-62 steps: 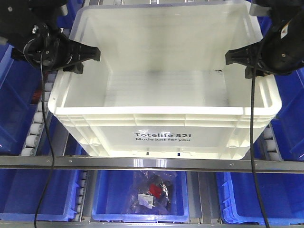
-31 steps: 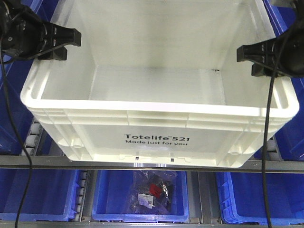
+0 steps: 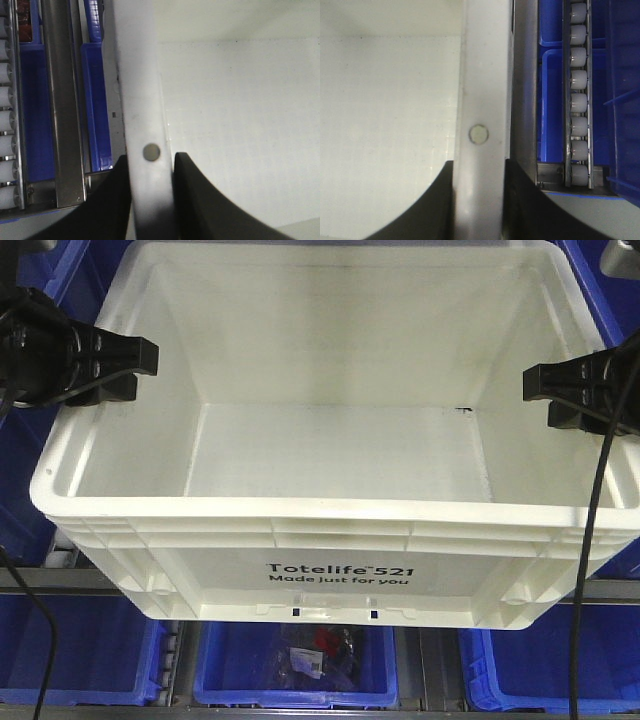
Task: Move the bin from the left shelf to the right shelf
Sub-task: 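Lift the tote and pull it off the shelf toward the robot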
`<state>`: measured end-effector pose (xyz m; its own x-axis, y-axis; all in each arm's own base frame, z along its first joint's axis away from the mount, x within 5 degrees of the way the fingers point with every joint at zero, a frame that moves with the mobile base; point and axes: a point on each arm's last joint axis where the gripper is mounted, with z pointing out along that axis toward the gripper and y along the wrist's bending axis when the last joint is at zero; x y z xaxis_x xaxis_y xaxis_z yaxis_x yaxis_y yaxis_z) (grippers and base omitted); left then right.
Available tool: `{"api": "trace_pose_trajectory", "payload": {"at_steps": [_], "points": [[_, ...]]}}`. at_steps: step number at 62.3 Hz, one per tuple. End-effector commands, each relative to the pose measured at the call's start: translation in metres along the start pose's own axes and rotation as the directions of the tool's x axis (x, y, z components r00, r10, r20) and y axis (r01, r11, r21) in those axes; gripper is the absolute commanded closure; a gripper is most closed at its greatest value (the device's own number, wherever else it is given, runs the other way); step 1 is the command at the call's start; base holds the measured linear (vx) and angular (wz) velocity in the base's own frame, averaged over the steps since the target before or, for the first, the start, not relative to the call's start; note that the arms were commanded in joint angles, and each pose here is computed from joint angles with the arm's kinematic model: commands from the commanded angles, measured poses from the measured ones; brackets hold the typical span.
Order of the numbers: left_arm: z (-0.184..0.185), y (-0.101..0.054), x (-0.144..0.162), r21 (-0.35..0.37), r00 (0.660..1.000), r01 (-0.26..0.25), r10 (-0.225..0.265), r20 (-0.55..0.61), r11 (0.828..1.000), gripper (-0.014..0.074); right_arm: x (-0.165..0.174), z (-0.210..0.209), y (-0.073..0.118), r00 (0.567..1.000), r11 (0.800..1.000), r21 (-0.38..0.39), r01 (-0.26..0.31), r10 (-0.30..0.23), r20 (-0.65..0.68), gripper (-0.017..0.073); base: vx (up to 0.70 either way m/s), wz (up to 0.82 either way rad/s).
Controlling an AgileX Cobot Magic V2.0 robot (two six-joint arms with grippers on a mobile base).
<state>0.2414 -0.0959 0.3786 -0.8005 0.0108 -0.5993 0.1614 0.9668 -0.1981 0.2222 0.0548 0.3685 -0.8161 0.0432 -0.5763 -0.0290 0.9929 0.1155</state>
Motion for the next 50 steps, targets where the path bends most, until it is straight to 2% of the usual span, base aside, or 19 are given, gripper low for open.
{"api": "trace_pose_trajectory", "payload": {"at_steps": [1, 50], "points": [[-0.0251, -0.0015, -0.0146, 0.017, 0.983, -0.035, 0.032, 0.179, 0.999, 0.06, -0.0149, -0.022, -0.0027, 0.983, 1.0, 0.005, 0.03, -0.03, 0.179, 0.0562, 0.0, 0.0], [-0.0251, -0.0016, -0.0148, 0.017, 0.983, -0.035, 0.032, 0.181, 0.999, 0.06, -0.0143, -0.0219, -0.0028, 0.985, 1.0, 0.007, 0.028, -0.029, 0.173, 0.0562, 0.0, 0.0]]}}
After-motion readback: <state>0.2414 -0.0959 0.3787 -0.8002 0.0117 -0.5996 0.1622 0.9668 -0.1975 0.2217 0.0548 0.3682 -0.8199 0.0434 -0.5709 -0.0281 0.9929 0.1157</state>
